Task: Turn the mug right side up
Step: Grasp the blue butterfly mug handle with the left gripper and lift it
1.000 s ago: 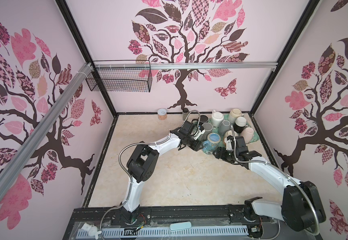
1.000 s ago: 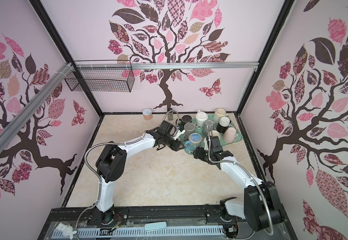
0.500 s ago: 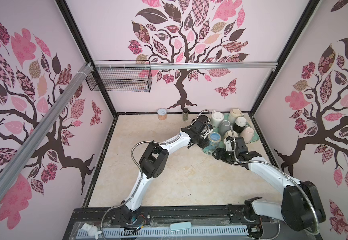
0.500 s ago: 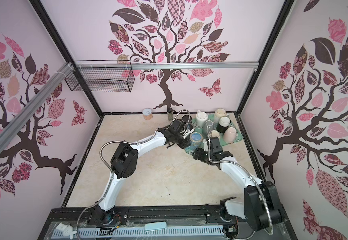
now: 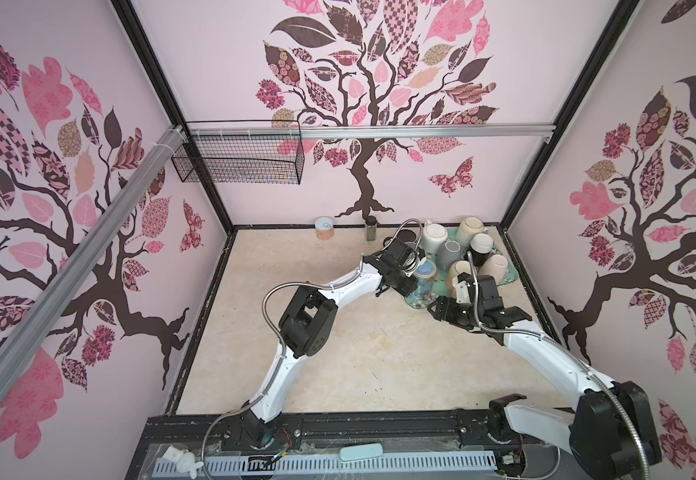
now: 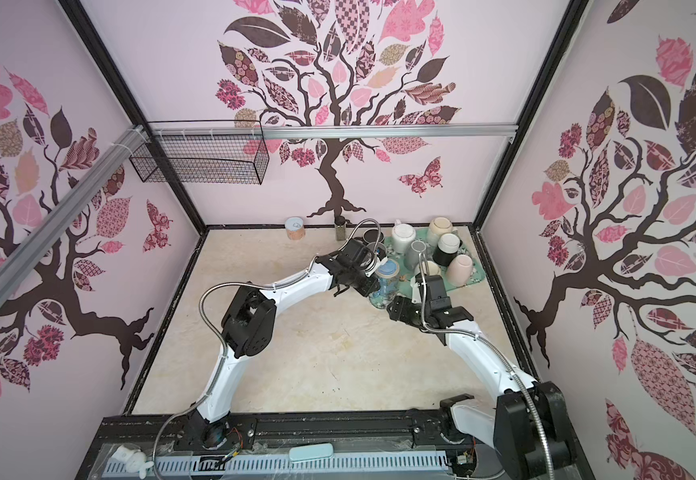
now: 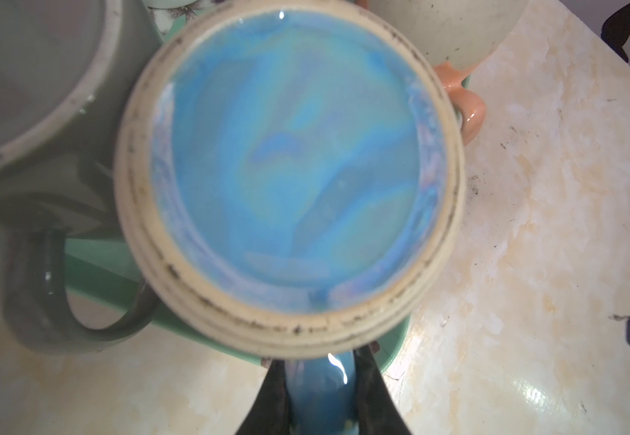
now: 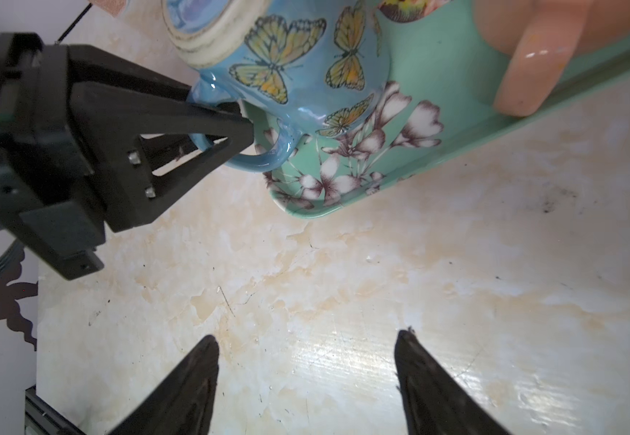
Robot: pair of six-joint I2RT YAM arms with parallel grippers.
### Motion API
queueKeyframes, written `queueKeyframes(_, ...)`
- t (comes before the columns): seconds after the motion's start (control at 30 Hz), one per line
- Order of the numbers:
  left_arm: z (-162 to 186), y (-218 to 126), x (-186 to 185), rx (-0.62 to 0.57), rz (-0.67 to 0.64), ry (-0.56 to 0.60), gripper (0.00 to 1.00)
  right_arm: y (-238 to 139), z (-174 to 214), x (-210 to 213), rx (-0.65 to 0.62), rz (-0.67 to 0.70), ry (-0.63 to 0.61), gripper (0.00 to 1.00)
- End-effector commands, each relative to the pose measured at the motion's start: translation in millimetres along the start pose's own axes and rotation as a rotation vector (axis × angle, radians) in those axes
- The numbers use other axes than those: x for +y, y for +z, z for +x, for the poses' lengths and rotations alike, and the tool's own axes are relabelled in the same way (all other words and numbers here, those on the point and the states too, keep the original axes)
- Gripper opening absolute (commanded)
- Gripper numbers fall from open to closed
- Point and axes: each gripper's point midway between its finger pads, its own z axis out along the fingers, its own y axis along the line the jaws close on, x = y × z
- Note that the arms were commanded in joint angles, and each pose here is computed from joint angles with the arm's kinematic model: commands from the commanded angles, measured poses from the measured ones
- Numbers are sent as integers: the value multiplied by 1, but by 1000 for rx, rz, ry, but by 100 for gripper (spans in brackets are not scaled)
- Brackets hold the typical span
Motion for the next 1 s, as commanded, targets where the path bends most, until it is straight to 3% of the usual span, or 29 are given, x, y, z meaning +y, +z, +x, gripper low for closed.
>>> queueKeyframes(0.0,-40,-37,-27,-129,49,52,0,-10,-7,-4,-42,-37,77,75)
queueKeyframes(0.33,-71,-93,-53,-287,97,40,0,-21,-21,17,-52,-157,134,72)
queueKeyframes(0.53,-78,-110,-56,-339,103,11,0,-18,-23,32,-46,-265,211,68)
queueKeyframes(0.67,-78,-110,-54,-353,112,-55,0,-12,-17,34,-34,-325,293,65)
queueKeyframes(0.83,-95,-140,-45,-490,136,-176,0,-11,-24,50,-47,-486,458,61)
queueKeyframes(0.97,-107,-176,-22,-600,150,-291,0,-25,-50,79,-82,-595,454,60)
